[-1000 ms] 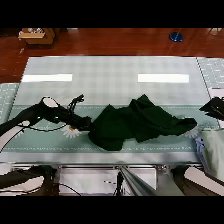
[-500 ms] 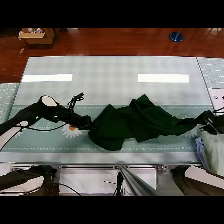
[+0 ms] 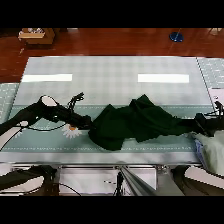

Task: Fold the shirts.

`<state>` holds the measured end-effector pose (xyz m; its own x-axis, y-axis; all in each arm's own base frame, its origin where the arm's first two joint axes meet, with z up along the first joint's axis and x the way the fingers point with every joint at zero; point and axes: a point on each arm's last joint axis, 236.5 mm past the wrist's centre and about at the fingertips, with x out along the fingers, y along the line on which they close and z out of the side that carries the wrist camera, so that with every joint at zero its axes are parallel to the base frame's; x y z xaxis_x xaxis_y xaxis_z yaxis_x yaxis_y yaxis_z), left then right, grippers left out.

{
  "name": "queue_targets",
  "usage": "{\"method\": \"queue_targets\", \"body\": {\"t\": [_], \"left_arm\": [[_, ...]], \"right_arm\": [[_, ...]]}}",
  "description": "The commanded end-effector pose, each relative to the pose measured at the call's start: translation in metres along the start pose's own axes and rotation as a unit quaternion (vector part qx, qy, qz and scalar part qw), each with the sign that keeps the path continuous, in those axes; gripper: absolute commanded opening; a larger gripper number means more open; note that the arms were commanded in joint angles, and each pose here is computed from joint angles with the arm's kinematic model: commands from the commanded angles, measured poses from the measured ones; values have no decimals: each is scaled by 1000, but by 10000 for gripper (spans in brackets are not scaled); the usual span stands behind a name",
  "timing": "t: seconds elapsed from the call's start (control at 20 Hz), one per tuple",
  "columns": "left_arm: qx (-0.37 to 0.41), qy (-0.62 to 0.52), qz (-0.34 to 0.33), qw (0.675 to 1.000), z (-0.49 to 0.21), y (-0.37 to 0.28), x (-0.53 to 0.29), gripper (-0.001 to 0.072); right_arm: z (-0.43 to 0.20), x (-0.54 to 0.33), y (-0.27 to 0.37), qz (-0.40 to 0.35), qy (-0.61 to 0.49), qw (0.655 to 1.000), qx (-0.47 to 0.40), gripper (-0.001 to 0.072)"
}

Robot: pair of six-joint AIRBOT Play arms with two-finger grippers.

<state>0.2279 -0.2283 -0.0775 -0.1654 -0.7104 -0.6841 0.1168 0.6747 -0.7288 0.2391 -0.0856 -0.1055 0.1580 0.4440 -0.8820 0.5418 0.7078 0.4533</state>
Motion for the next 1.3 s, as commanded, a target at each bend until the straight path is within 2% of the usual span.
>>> {"method": "queue_targets", "body": {"t": [0.0,0.15,0.3,0.45,0.6,0.7,0.8,0.9,0.95,1.05,1.15,1.25], "left_arm": [[10,-3,1,1000,2,0,0,24],[33,-24,-5,999,18,-15,-14,23],[100,-134,-40,985,72,-71,-82,23],[198,-298,-32,933,112,-144,-210,23],[288,-439,16,851,99,-213,-337,22],[329,-509,49,794,74,-252,-396,23],[359,-561,77,741,45,-285,-436,23],[374,-592,113,705,20,-299,-458,23],[373,-595,143,698,14,-295,-461,23],[348,-580,192,711,5,-274,-457,22],[316,-549,209,745,-5,-255,-442,23],[315,-518,210,767,-18,-251,-424,22]], "right_arm": [[3,3,11,22,-9,1000,2,29],[-1,-5,49,101,0,994,-39,26],[6,-56,126,246,-12,965,-94,26],[30,-154,214,400,-126,895,-151,27],[37,-273,277,508,-278,795,-183,27],[23,-325,300,518,-341,755,-211,27],[-3,-355,318,500,-374,741,-249,27],[-23,-367,328,470,-390,745,-268,27],[-29,-366,329,447,-397,755,-269,27],[-36,-352,322,389,-395,791,-259,27],[-45,-336,309,334,-389,821,-250,27],[-61,-332,307,309,-392,827,-257,27]]}}
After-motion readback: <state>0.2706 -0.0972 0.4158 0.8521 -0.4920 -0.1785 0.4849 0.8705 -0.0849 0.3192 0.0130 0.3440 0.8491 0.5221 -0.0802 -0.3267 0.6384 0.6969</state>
